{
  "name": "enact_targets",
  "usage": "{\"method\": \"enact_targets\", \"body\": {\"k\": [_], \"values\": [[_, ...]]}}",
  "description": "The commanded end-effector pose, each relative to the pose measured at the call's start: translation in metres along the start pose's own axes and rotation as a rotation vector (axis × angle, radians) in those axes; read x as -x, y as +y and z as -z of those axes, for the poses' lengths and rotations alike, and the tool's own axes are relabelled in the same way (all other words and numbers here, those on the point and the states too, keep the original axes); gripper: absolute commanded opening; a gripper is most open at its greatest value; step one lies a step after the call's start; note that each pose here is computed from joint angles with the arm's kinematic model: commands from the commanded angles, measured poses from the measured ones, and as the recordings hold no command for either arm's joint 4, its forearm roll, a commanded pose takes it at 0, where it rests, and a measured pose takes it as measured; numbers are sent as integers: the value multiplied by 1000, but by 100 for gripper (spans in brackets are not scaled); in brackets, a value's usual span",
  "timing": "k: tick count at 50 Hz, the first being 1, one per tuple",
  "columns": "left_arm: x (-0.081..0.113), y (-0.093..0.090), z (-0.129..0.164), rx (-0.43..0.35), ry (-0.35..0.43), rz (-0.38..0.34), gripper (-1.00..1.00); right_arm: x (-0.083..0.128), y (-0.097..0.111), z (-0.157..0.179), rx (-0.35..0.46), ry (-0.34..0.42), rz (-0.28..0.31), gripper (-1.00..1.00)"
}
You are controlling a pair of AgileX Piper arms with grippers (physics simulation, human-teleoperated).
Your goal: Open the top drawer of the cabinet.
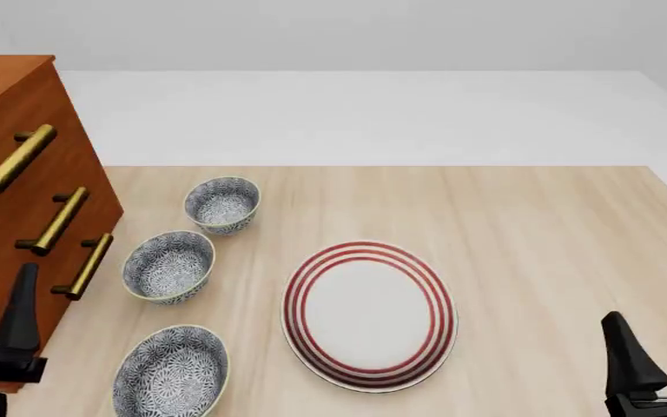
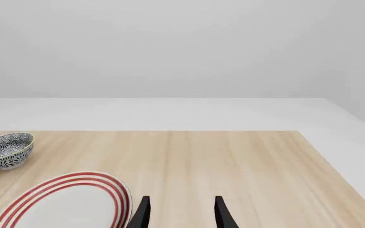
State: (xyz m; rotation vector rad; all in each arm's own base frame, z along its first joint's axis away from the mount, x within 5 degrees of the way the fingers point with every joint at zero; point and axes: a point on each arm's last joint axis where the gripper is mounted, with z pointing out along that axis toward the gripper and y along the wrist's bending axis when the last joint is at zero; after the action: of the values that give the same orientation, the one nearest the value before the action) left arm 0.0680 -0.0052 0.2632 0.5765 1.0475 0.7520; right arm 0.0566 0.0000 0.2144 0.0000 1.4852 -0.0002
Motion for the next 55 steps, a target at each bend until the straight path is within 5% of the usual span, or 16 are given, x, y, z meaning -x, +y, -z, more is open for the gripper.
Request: {"method": "enact_targets", "body": {"k": [1,21,55], "values": [[-3,-4,-4,-2,0,-64,100,0,0,0,0,0,0,100],[-12,-19,-14,-8,-17,-195,100,0,0,0,0,0,0,100],[-25,-34,-38,-24,11,-299,100,0,0,0,0,0,0,100]]}}
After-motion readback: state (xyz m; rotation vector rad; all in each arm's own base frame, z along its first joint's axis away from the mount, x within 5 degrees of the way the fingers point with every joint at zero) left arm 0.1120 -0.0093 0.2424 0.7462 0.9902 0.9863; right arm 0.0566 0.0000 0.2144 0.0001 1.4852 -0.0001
